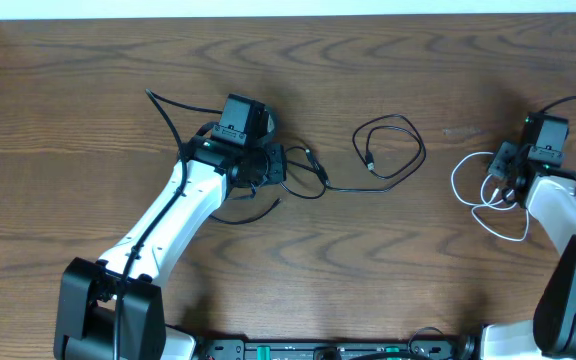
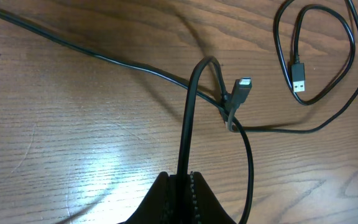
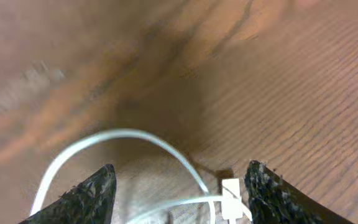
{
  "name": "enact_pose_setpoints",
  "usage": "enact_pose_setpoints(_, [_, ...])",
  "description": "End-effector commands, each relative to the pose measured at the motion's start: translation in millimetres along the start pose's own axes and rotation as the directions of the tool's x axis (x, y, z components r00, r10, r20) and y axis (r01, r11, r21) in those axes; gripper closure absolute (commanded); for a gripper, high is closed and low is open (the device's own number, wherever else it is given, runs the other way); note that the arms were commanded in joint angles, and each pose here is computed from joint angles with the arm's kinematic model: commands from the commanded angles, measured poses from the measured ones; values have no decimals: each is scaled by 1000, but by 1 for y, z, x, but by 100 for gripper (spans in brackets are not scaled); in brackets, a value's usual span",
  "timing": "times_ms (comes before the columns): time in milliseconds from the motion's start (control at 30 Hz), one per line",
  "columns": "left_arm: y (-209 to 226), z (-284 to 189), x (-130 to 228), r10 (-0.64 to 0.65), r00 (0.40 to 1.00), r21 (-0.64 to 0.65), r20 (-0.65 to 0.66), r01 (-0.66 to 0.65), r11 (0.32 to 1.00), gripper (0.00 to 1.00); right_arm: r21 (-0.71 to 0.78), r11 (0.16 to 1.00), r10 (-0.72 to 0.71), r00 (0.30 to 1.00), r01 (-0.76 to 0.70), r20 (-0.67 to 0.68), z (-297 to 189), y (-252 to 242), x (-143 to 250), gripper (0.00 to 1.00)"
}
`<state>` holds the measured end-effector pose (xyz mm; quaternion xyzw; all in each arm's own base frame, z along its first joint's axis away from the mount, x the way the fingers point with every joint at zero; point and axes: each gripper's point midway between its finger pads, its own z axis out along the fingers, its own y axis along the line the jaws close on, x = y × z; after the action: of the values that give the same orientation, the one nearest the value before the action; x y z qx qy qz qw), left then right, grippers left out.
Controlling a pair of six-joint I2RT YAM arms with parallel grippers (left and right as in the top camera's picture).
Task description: Untangle cables
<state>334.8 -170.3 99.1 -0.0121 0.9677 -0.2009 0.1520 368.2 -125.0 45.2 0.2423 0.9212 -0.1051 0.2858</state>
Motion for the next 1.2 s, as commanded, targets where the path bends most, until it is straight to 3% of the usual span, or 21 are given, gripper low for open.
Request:
enact_pose_setpoints(0, [-4,0,-1,5,1000,10,-3,-5,1000,92,17,998,-66,992,68,-108,19,-7,30,34])
enact_pose_setpoints(267, [-4,0,-1,6,1000,10,-2,-6,1000,92,-8,998,-69,985,69,-156,31,-12,42,31])
enact_pose_setpoints(400, [-3,0,-1,6,1000,9,-3,-6,1000,92,-17,998,-64,984,62,-164,31,-12,44,58])
enact_pose_setpoints(500, [-4,0,-1,6,1000,10,-2,-6,1000,92,-15,998,-64,984,62,-169,31,-13,45,87])
enact_pose_setpoints(633, [-3,0,-1,6,1000,9,-3,-6,1000,92,30,1000,-1,990,5,-138,30,-23,31,99])
enact_pose_setpoints(900, [-4,0,-1,6,1000,10,-2,-6,1000,92,138,949,279,959,-282,44,-12,-120,-74,99])
enact_pose_setpoints(1100, [-3,0,-1,6,1000,9,-3,-6,1000,92,103,928,351,933,-358,80,-32,-139,-103,96])
enact_pose_setpoints(1133, [-3,0,-1,6,1000,9,-3,-6,1000,92,46,935,350,935,-353,67,-31,-128,-106,81])
enact_pose_setpoints(1167, [-3,0,-1,6,1000,9,-3,-6,1000,92,-29,938,347,937,-346,38,-31,-113,-105,50])
